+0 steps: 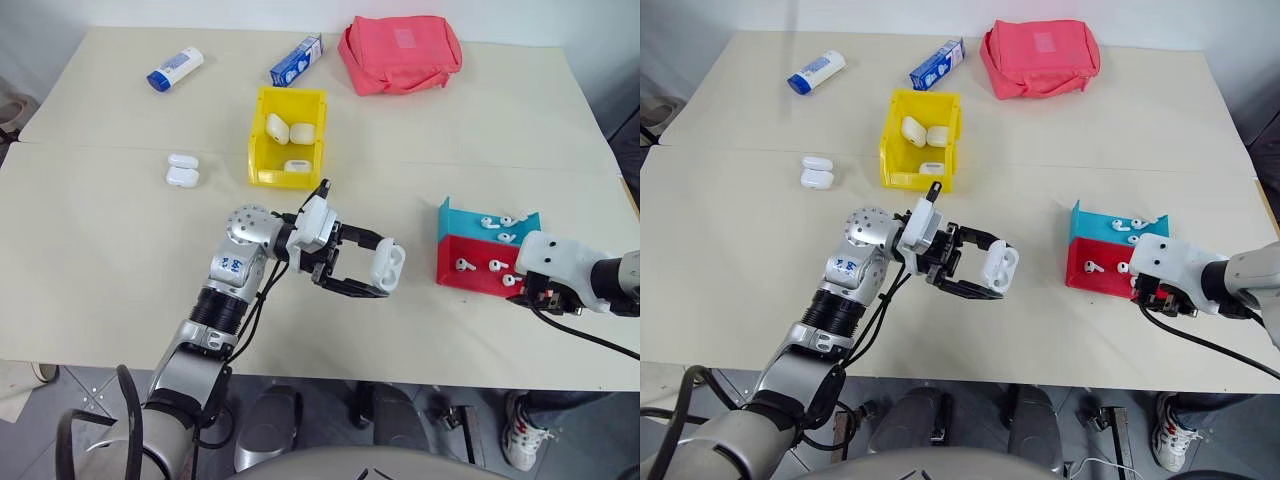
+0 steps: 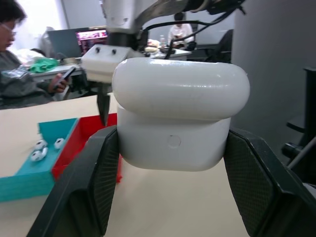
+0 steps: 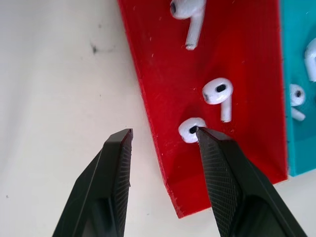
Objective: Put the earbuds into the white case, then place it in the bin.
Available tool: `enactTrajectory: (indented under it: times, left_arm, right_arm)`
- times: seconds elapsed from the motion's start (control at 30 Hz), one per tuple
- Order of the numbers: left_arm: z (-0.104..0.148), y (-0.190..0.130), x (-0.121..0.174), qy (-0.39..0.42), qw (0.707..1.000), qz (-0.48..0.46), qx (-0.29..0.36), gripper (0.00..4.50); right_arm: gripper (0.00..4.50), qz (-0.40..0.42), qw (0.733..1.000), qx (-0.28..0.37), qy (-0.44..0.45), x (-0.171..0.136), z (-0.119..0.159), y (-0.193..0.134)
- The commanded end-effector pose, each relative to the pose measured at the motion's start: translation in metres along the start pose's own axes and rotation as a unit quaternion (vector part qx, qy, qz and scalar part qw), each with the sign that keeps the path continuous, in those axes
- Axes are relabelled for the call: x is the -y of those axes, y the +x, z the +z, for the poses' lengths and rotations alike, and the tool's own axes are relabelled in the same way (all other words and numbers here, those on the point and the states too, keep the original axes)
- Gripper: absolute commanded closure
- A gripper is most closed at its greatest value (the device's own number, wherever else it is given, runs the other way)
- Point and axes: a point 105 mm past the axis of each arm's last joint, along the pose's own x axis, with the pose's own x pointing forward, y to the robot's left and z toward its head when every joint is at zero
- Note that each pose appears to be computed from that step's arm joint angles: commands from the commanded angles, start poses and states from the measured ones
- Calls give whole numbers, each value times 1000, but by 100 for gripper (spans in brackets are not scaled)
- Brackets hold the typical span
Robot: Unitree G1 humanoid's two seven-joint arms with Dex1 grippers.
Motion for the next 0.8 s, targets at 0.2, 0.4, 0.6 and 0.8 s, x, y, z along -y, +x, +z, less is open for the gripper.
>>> enactTrajectory:
  times: [0.2,0.4,0.6,0.8]
  left_arm:
    - [6,8,-1,-2,1000,-7,13,170]
    - [5,10,-1,-1,1000,-6,11,170]
    - [5,10,0,0,1000,-3,11,170]
    - [5,10,3,-1,1000,-2,11,170]
  right_arm:
    - [238,-9,1000,-17,-20,15,-4,-4]
    - [292,-1,999,-17,-28,17,-3,-2]
    - [321,5,999,-13,-34,18,0,0]
    - [321,8,999,-14,-40,20,0,4]
